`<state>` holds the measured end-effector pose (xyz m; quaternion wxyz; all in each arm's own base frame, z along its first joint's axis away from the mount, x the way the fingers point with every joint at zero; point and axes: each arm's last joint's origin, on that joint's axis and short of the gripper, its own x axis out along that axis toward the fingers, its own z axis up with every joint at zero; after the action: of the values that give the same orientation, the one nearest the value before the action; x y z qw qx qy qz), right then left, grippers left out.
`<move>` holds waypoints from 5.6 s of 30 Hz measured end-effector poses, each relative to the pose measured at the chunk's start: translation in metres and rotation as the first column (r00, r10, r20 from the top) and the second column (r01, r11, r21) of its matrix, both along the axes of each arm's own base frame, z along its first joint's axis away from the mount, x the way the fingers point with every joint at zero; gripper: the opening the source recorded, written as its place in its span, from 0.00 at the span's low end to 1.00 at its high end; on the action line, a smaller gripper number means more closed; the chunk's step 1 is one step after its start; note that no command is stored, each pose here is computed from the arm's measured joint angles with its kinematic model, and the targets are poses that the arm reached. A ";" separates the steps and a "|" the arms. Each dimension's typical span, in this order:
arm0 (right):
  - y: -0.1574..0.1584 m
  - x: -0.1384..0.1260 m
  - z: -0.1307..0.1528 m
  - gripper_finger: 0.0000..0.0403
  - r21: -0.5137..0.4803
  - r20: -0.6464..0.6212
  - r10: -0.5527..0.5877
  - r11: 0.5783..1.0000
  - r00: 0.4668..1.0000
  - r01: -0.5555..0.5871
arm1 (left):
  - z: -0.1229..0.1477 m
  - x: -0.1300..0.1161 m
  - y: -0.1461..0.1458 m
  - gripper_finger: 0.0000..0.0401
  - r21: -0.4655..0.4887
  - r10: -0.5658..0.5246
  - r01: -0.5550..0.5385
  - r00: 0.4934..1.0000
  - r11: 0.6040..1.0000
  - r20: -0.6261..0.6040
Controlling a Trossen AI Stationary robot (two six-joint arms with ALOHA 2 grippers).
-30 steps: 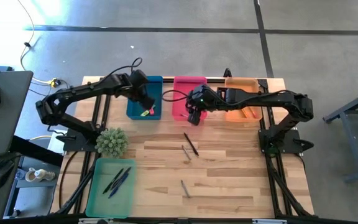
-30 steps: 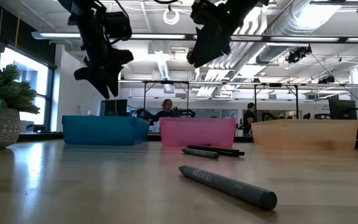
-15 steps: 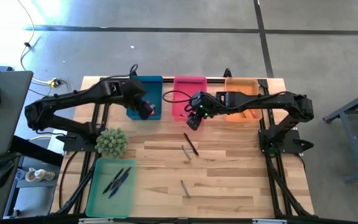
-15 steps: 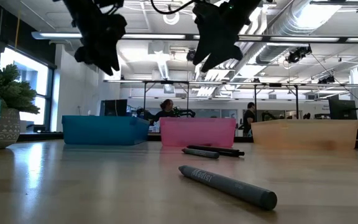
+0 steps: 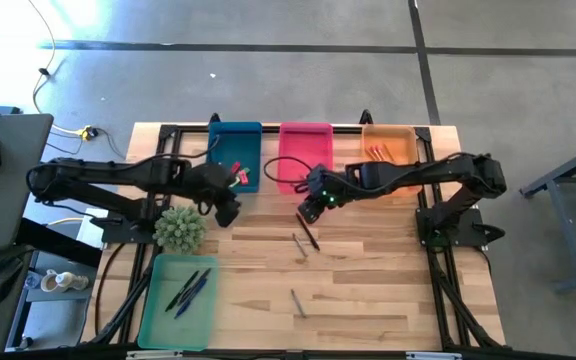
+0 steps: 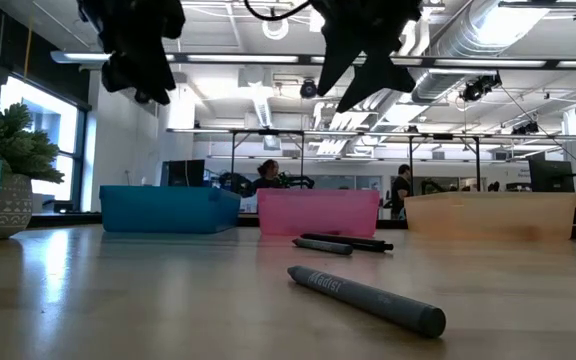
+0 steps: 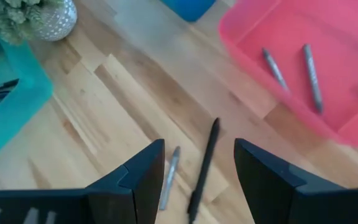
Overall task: Sort crayons/erasers/pens/pencils in bins
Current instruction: Put the top gray crayon into the transparent red bin
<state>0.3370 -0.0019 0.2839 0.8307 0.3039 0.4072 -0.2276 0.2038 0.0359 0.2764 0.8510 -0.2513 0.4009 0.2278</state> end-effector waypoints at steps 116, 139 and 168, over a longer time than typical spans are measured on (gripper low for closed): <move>0.106 0.070 -0.145 0.01 0.031 -0.428 -0.202 0.971 0.881 0.238 | 0.018 -0.051 -0.055 0.36 -0.196 -0.265 0.260 0.964 0.945 0.003; 0.107 0.081 -0.107 0.01 -0.031 -0.415 -0.161 0.986 0.895 0.164 | 0.018 -0.051 -0.058 0.36 -0.158 -0.263 0.259 0.965 0.953 -0.003; -0.024 0.106 -0.039 0.01 -0.251 -0.369 -0.187 0.963 0.910 0.096 | 0.018 -0.051 -0.055 0.36 -0.087 -0.223 0.221 0.975 0.971 -0.011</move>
<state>0.4428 -0.0258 0.2445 0.7436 0.1844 0.5121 -0.3884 0.1532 -0.0194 0.2948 0.8555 -0.2385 0.4445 0.1166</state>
